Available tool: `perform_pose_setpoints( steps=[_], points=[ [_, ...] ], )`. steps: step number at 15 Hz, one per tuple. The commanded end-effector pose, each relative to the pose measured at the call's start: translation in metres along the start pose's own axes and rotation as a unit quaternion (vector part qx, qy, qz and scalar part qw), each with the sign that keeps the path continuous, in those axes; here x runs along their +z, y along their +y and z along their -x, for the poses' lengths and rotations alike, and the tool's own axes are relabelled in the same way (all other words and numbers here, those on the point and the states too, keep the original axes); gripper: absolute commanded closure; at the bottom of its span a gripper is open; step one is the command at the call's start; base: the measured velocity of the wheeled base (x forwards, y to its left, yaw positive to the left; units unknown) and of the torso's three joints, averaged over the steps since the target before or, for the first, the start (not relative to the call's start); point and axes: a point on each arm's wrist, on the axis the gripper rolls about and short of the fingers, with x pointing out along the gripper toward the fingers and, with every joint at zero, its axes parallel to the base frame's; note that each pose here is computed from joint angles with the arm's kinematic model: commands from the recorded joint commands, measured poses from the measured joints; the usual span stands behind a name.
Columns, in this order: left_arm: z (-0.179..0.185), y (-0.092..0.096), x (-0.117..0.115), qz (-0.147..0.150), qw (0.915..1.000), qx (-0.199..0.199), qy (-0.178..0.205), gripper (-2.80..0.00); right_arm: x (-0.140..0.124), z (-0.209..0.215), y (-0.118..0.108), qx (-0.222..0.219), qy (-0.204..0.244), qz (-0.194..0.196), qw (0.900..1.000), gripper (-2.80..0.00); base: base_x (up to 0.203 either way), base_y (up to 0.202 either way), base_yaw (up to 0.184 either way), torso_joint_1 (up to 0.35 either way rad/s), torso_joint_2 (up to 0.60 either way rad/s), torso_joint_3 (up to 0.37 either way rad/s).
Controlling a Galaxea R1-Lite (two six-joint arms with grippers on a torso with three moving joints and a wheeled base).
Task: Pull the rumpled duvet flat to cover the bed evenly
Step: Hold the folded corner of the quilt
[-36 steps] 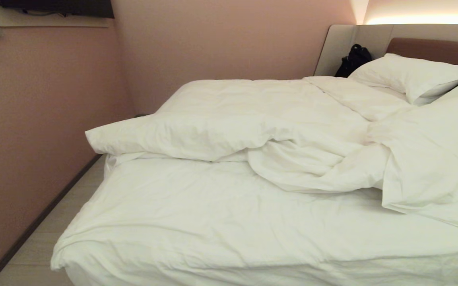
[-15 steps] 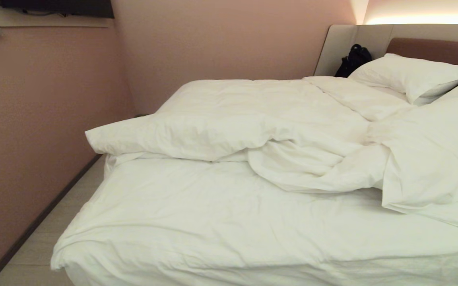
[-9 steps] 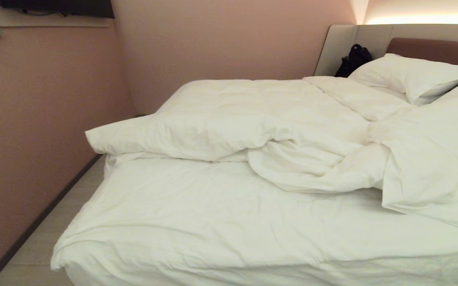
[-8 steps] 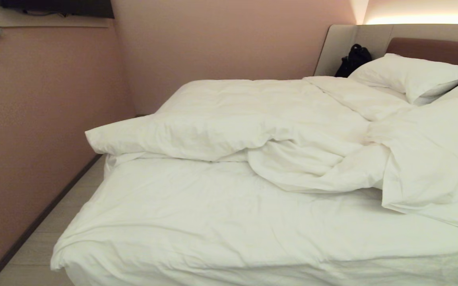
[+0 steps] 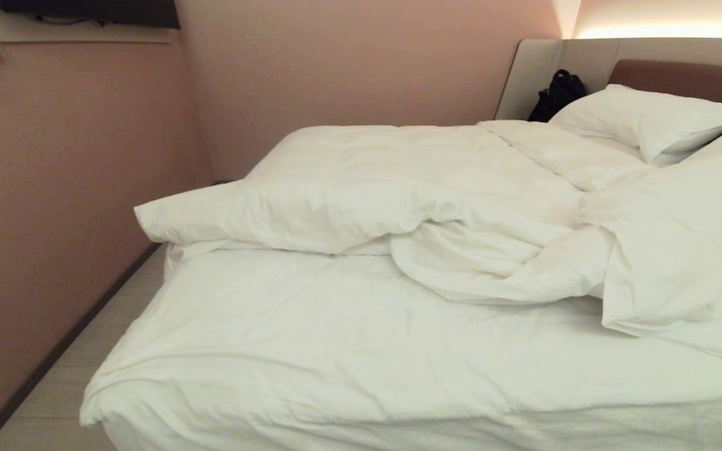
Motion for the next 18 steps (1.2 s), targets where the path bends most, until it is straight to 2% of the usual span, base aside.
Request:
perform_pose_setpoints(
  steps=[1, 6, 8, 9, 10, 12, 15, 18],
  points=[
    [0.000, 0.000, 0.000, 0.000, 1.0000, 0.000, 0.001, 0.00, 0.028, -0.051, -0.003, 0.008, 0.049, -0.001, 0.999, 0.00, 0.000, 0.000, 0.000, 0.000, 0.00, 0.000],
    [0.000, 0.000, 0.000, 0.000, 1.0000, 0.000, 0.000, 0.00, 0.072, -0.165, -0.009, 0.000, 0.099, -0.001, 0.995, 0.00, 0.000, 0.000, 0.000, 0.000, 0.00, 0.000],
    [0.000, 0.000, 0.000, 0.000, 1.0000, 0.000, 0.001, 0.00, 0.081, -0.207, -0.012, -0.019, 0.109, 0.017, 0.994, 0.00, 0.000, 0.000, 0.000, 0.000, 0.00, 0.000],
    [0.000, 0.000, 0.000, 0.000, 1.0000, 0.000, 0.001, 0.00, 0.084, -0.223, -0.013, -0.032, 0.111, 0.041, 0.993, 0.00, 0.000, 0.000, 0.000, 0.000, 0.00, 0.000],
    [0.000, 0.000, 0.000, 0.000, 1.0000, 0.000, 0.001, 0.00, 0.089, -0.231, -0.012, -0.043, 0.107, 0.073, 0.991, 0.00, 0.000, 0.000, 0.000, 0.000, 0.00, 0.000],
    [0.000, 0.000, 0.000, 0.000, 1.0000, 0.000, 0.000, 0.00, 0.086, -0.232, -0.003, -0.055, 0.118, 0.156, 0.979, 0.00, 0.000, 0.000, 0.000, 0.000, 0.00, 0.000],
    [0.000, 0.000, 0.000, 0.000, 1.0000, 0.000, 0.001, 0.00, 0.079, -0.229, 0.011, -0.033, 0.128, 0.203, 0.970, 0.00, 0.000, 0.000, 0.000, 0.000, 0.00, 0.000],
    [0.000, 0.000, 0.000, 0.000, 1.0000, 0.000, 0.001, 0.00, 0.065, -0.222, 0.030, 0.002, 0.141, 0.225, 0.964, 0.00, 0.000, 0.000, 0.000, 0.000, 0.00, 0.000]
  ],
)
